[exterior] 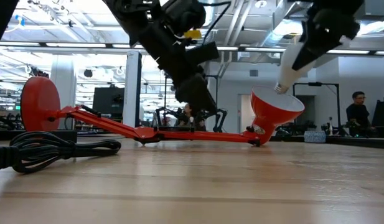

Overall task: Screw lightbulb
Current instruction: Insert the lightbulb in the lamp

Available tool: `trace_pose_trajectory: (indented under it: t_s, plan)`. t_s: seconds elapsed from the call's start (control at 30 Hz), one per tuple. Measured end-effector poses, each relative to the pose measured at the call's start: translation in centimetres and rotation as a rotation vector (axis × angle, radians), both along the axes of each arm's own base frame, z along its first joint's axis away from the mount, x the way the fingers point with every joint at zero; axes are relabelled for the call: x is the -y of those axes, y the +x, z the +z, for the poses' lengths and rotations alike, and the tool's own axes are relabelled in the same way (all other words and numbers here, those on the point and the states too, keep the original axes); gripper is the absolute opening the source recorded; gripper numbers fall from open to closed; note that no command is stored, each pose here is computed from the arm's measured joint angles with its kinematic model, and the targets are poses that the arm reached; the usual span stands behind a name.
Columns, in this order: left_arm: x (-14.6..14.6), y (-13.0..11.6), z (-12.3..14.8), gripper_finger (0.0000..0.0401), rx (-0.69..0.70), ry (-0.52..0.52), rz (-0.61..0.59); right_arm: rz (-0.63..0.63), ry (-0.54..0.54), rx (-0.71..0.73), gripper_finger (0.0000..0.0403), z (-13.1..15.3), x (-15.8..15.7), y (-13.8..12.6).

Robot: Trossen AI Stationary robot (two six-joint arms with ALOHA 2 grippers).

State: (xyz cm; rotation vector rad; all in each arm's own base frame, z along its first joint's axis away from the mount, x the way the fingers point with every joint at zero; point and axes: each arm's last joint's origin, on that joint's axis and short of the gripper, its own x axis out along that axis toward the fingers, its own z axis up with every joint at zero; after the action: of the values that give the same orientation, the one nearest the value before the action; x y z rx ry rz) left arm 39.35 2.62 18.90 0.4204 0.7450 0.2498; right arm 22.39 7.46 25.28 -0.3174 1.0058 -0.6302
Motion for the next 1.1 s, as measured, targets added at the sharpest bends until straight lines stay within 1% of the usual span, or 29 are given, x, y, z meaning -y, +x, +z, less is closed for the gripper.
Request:
trace_pose_trajectory:
  t_s: [0.23, 0.4, 0.6, 0.7, 0.87, 0.97, 1.1]
  plan:
    - [0.2, -0.2, -0.3, 0.0236, -0.018, -0.084, -0.023, -0.03, -0.029, -0.057, 0.0301, -1.4, 1.9, 0.3]
    - [0.2, -0.3, -0.5, 0.0245, -0.031, -0.098, -0.014, -0.028, -0.033, -0.052, 0.0301, -1.6, 3.3, 1.2]
    - [0.3, -1.0, -1.7, 0.025, -0.064, -0.099, -0.029, -0.017, -0.03, -0.075, 0.0301, -1.6, 4.3, 1.6]
    - [0.4, -1.5, -2.4, 0.025, -0.09, -0.095, -0.042, -0.007, -0.036, -0.078, 0.0301, -2.3, 4.6, 1.6]
    - [0.4, -1.7, -2.8, 0.025, -0.084, -0.088, -0.039, 0.007, -0.018, -0.065, 0.0301, -3.5, 4.8, 1.5]
    - [0.4, -1.8, -3.1, 0.025, -0.072, -0.086, -0.039, 0.014, -0.016, -0.053, 0.0301, -3.4, 4.6, 1.6]
    - [0.4, -2.1, -3.5, 0.025, -0.067, -0.061, -0.019, 0.027, -0.025, -0.078, 0.0301, -3.2, 4.7, 1.2]
